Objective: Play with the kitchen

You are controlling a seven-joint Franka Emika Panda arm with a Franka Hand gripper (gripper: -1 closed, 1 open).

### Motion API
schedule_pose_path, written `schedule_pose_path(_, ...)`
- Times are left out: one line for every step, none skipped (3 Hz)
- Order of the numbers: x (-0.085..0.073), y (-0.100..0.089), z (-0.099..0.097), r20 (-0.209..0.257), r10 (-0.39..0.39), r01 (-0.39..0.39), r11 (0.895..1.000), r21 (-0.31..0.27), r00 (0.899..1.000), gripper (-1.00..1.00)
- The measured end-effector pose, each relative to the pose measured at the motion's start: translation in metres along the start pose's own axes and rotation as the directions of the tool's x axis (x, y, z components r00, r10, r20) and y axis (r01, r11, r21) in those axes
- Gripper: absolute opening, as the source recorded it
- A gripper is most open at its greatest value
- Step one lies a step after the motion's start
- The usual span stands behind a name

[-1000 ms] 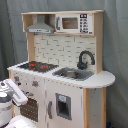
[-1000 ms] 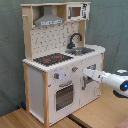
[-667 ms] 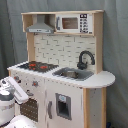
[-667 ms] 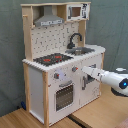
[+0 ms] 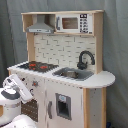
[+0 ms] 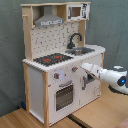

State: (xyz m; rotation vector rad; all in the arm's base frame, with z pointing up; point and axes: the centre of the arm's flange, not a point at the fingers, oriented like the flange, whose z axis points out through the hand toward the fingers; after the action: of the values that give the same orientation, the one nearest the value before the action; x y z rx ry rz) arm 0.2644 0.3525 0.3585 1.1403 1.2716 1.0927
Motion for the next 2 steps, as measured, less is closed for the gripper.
schedule_pose_path(-0.007, 0.0, 0.012, -0.015, 0.065, -0.065, 0.998, -0.004, 0.998, 1.0)
schedule_pose_path(-0.014, 0.0, 0.026, -0.035, 0.114, -0.114, 0.993, -0.01, 0.993, 1.0)
